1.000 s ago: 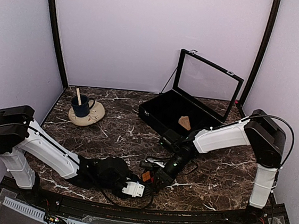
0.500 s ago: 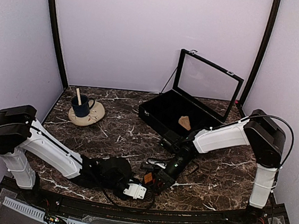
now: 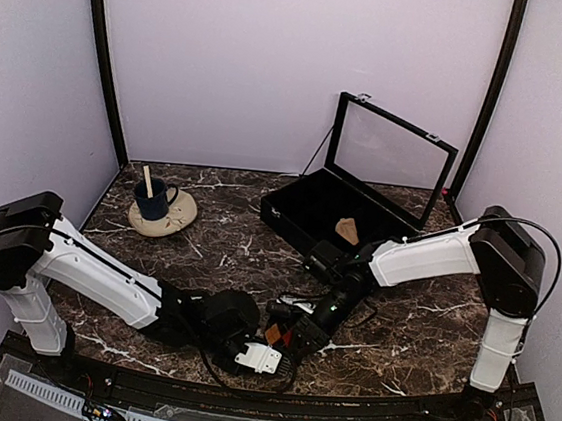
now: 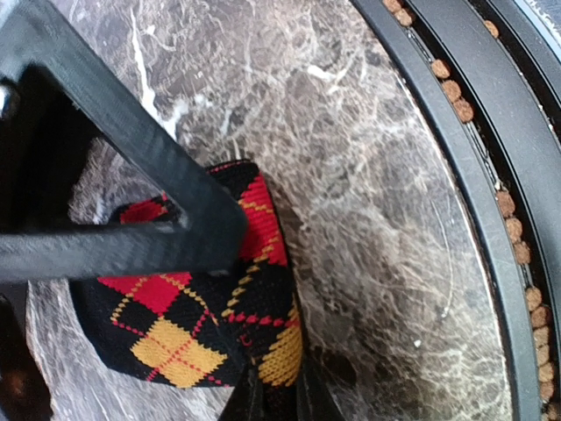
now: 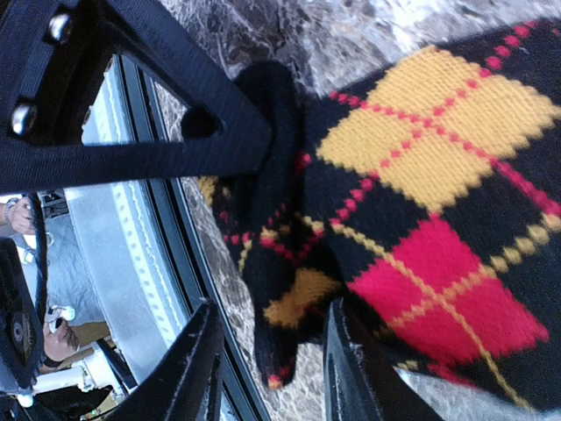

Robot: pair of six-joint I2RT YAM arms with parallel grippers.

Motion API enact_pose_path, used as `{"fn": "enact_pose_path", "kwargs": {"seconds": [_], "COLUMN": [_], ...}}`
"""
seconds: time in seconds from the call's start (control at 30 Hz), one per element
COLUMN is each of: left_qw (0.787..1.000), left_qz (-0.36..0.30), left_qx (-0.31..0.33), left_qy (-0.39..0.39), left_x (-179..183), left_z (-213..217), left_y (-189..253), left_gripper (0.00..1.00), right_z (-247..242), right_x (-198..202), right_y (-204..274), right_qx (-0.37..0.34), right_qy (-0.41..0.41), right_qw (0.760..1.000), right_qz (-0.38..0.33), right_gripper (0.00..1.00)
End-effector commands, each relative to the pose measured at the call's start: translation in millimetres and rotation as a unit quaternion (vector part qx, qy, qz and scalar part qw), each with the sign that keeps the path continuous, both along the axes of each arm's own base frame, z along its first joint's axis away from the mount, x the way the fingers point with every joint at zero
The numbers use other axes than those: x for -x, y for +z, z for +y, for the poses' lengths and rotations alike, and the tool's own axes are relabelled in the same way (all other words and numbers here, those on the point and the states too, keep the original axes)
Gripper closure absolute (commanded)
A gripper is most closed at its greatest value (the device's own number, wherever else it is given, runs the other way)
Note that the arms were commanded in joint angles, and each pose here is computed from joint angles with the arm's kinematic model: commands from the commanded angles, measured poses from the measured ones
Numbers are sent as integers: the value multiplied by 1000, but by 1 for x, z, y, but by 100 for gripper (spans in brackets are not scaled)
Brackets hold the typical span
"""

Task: Roll the socks
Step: Roll the sock at the center of the board.

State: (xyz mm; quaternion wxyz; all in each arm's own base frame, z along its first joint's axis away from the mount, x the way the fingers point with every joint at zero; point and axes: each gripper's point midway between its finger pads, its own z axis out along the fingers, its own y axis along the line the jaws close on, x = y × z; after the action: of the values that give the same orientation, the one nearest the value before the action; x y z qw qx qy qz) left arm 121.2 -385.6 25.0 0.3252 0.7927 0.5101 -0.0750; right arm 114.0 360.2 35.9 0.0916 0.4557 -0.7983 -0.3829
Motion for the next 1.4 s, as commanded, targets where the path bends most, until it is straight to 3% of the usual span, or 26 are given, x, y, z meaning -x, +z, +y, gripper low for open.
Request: {"fn": "enact_pose_path", "kwargs": {"seconds": [0.0,0.37,0.57,0.83,1.07,1.37], "left_qw": [998,990,978,950,926,897], "left_qz": [30,90,172,287,356,426], "left_qx": [-41,-102,-103,-107,-109,-100], "left_qy": [22,41,56,59,60,69], "left_x": [5,14,8,10,18,17], "left_z": [16,20,7,1,2,-4], "left_y": [4,10,22,28,28,35], "left_gripper": [88,87,88,89,90,90], "right_z": [-5,-24,-37,-54,-63,-70], "right_x": [-11,-34,-55,-77,-87,-78], "right_y": [7,9,13,18,43,59], "right_qx": [-5,11,30,51,22,-9], "right_qy": [-22,-63,-101,-158,-204,-194], "right_qw": [999,994,983,963,944,934], "right_qz": [-32,-93,-148,-213,-260,-299], "right_gripper": [63,60,59,59,59,58]}}
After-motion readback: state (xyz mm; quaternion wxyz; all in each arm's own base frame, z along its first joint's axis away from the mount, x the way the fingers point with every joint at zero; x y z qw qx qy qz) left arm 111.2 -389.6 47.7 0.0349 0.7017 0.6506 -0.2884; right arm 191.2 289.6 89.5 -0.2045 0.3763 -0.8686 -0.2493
